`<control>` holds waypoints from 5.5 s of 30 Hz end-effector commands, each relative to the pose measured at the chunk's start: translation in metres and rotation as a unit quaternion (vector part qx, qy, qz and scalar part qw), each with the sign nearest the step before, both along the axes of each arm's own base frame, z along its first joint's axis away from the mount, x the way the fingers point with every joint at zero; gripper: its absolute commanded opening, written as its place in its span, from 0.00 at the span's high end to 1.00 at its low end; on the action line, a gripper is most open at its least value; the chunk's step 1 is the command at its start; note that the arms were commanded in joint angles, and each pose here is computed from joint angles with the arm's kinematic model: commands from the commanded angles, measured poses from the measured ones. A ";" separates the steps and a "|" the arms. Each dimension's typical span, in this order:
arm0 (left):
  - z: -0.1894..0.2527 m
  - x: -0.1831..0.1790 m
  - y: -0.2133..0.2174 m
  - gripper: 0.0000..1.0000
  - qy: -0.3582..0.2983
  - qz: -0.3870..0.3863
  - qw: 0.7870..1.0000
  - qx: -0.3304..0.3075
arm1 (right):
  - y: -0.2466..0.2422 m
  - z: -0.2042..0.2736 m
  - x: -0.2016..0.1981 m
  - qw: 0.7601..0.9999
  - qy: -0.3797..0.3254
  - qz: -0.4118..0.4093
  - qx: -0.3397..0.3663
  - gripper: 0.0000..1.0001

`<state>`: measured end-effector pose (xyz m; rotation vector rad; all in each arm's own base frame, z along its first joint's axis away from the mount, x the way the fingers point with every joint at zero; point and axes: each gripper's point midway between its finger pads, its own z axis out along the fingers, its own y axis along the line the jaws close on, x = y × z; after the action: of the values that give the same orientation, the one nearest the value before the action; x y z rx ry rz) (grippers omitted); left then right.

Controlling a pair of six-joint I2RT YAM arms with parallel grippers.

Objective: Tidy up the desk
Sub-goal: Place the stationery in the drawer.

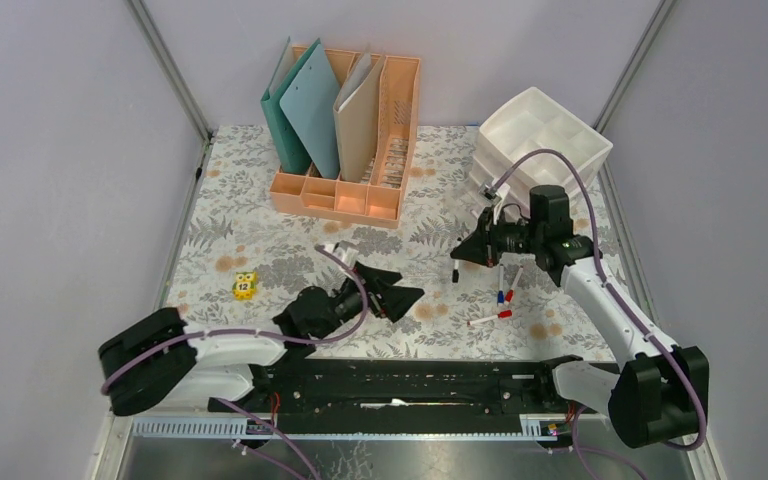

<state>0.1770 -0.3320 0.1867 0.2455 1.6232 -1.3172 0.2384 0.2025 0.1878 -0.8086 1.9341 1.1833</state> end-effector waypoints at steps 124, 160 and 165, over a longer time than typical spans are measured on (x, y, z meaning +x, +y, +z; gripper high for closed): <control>-0.047 -0.009 0.057 0.01 0.024 0.042 0.998 0.051 | -0.106 -0.083 0.143 0.908 -0.113 -0.119 -0.385 1.00; -0.044 -0.009 0.051 0.01 0.027 0.032 0.998 0.045 | -0.108 -0.083 0.141 0.908 -0.111 -0.122 -0.385 1.00; -0.044 -0.009 0.048 0.01 0.027 0.029 0.998 0.047 | -0.109 -0.083 0.141 0.908 -0.111 -0.122 -0.385 1.00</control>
<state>0.1650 -0.2779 0.1229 0.2275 1.7965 -1.1702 0.3763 0.0985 0.1041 -0.9958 2.2325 0.1495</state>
